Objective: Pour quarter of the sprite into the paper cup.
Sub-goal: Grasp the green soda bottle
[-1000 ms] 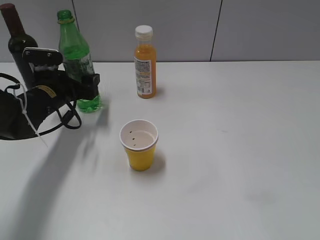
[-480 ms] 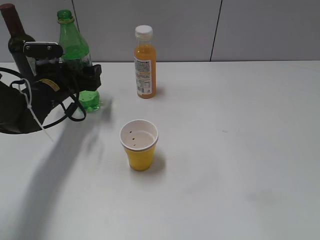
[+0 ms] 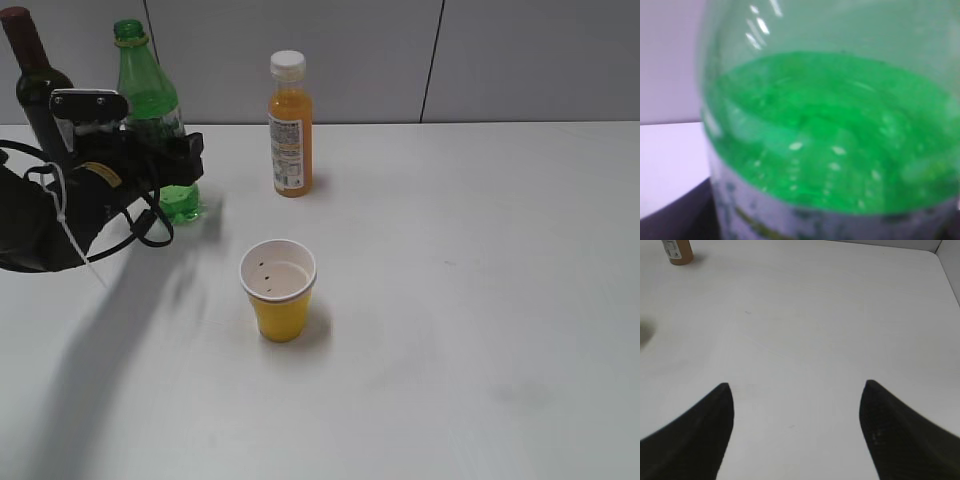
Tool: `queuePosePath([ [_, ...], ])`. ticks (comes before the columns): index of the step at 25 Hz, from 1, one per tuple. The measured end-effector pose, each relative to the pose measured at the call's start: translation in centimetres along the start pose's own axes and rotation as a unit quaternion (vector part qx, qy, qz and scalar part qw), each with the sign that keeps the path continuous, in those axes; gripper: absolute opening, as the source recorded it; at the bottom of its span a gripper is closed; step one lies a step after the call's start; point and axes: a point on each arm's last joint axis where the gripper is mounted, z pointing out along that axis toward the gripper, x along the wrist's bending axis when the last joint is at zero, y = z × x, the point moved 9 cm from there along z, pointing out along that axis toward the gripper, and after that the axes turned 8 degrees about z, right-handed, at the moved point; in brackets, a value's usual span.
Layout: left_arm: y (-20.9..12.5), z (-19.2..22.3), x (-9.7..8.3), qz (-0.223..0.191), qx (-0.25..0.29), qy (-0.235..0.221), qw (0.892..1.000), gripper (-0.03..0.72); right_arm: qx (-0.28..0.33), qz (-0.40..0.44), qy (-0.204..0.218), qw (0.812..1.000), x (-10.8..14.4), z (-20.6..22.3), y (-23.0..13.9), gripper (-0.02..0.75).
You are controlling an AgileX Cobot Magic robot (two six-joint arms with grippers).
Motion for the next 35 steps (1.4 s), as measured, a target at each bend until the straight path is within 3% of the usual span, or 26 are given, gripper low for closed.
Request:
queuePosePath([
  [15, -0.42, 0.16, 0.00, 0.002, -0.006, 0.001, 1.000, 0.578, 0.000, 0.000, 0.000, 1.000, 0.00, 0.00, 0.00, 0.591],
  [21, -0.38, 0.16, 0.01, 0.002, -0.007, 0.001, 1.000, 0.453, 0.000, 0.000, 0.000, 1.000, 0.00, 0.00, 0.00, 0.591],
  [35, -0.38, 0.08, 0.07, 0.001, -0.009, 0.003, 1.000, 0.452, 0.000, 0.000, 0.000, 1.000, 0.00, 0.00, 0.00, 0.591],
])
